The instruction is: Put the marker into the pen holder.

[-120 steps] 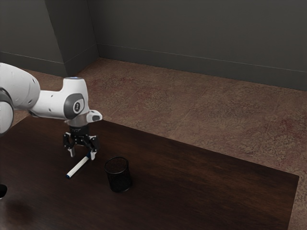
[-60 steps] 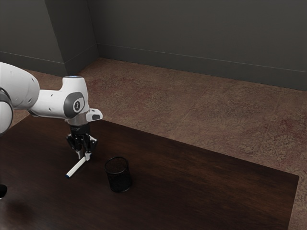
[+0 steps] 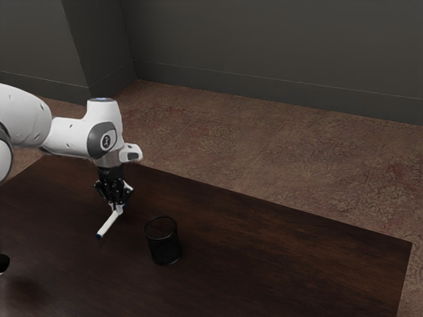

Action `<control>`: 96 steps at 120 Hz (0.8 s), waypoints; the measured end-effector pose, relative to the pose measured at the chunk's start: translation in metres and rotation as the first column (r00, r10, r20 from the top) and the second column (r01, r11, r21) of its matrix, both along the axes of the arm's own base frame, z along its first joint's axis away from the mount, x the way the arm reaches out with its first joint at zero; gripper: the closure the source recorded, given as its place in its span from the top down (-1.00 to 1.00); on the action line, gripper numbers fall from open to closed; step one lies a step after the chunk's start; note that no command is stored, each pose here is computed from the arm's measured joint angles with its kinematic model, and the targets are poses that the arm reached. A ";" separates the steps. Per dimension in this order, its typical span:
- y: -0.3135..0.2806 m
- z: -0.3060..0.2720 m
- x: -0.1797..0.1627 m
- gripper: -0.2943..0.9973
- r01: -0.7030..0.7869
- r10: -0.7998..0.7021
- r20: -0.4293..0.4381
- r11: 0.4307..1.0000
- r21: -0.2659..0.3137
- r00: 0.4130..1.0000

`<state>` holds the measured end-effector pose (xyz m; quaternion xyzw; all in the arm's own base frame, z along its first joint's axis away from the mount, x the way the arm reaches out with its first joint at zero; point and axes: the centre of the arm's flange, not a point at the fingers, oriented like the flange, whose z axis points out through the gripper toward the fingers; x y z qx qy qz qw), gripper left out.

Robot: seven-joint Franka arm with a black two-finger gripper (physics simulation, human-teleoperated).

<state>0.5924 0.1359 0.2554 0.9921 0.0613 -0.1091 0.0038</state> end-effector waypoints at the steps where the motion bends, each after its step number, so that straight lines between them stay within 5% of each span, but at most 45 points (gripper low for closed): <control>1: 0.000 0.002 0.000 -0.66 0.002 -0.002 0.003 1.000 0.002 1.000; 49: -0.056 0.103 -0.025 -0.67 0.163 -0.186 0.233 0.980 0.115 0.954; 72: -0.126 0.163 -0.045 -0.67 0.278 -0.329 0.382 0.943 0.184 0.864; 96: -0.209 0.183 -0.083 -0.67 0.371 -0.432 0.432 0.902 0.221 0.792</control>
